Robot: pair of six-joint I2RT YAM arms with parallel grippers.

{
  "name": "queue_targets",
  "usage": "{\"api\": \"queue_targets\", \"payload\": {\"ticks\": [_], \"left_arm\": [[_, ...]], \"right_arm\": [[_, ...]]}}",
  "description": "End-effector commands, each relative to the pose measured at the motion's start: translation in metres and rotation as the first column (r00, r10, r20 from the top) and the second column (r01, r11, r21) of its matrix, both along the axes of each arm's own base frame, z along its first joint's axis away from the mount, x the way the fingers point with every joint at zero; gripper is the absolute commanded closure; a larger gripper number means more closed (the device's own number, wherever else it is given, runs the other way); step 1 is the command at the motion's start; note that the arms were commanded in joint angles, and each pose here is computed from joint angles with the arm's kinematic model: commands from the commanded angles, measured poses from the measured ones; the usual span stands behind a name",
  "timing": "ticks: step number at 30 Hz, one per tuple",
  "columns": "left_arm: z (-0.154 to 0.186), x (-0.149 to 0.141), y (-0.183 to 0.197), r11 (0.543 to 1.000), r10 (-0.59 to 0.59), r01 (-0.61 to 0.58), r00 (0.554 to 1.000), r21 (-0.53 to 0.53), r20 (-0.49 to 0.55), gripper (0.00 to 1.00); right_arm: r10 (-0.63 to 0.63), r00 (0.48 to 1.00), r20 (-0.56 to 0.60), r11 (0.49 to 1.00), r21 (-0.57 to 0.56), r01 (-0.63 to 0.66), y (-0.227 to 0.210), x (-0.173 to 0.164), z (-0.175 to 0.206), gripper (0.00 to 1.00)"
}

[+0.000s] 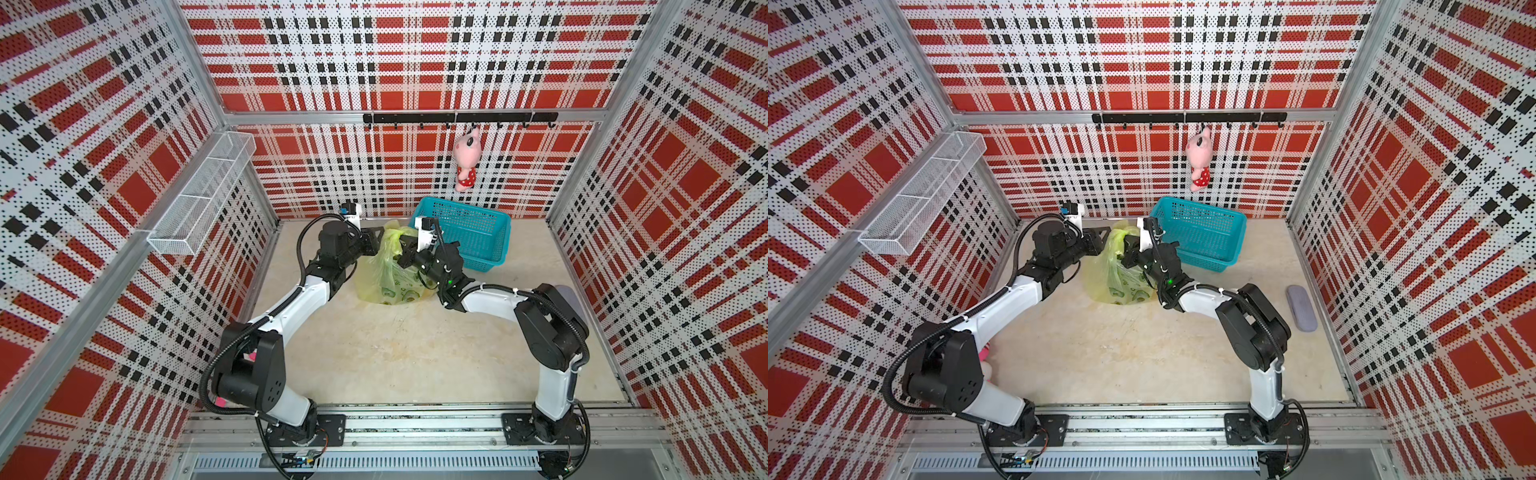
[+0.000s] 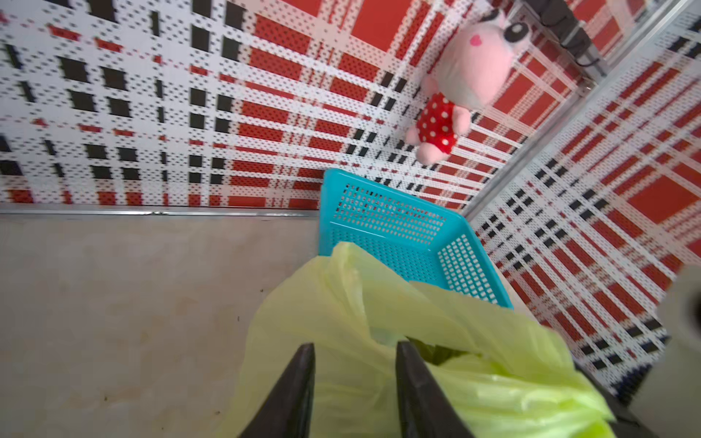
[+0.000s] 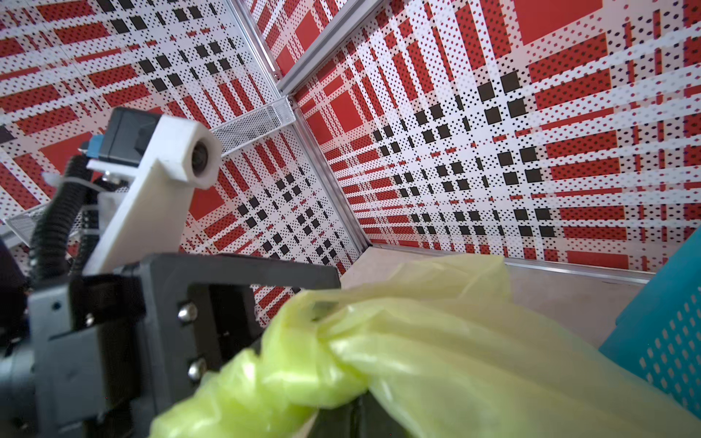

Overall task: Place the pineapple into a plastic bag & tie a knot
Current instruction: Cross the plastic bag at the center of the board.

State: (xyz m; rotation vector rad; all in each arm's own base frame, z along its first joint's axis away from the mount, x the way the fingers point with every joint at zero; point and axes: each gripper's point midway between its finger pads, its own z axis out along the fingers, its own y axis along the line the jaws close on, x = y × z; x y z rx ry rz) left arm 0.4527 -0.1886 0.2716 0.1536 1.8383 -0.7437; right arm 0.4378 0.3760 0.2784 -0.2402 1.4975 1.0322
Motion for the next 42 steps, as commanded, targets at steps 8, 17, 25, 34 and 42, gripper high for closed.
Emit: {"api": "queue_targets", "payload": {"ticks": [8,17,25,34,42], "left_arm": [[-0.012,-0.060,-0.041,0.963,-0.259,0.263,0.964,-0.060,0.065,0.70],[-0.021,-0.076,-0.064,0.942,-0.320,0.328,0.941,-0.073,0.106,0.73],[-0.018,-0.092,-0.072,0.915,-0.357,0.374,0.925,-0.148,0.134,0.77],[0.036,-0.102,-0.019,0.892,-0.278,0.347,0.926,-0.288,0.254,0.62],[0.053,-0.100,0.021,0.921,-0.175,0.264,0.937,-0.286,0.303,0.45]], "right_arm": [[0.121,0.993,0.018,0.986,0.114,-0.122,0.002,0.001,0.023,1.00],[0.305,0.952,0.035,0.937,0.170,-0.306,0.012,-0.022,0.039,1.00],[0.382,0.924,0.016,0.891,0.258,-0.373,0.004,-0.031,0.047,1.00],[0.442,0.897,-0.012,0.858,0.295,-0.420,0.007,-0.038,0.043,1.00],[0.455,0.891,-0.009,0.851,0.301,-0.432,0.011,-0.035,0.047,1.00]]}}
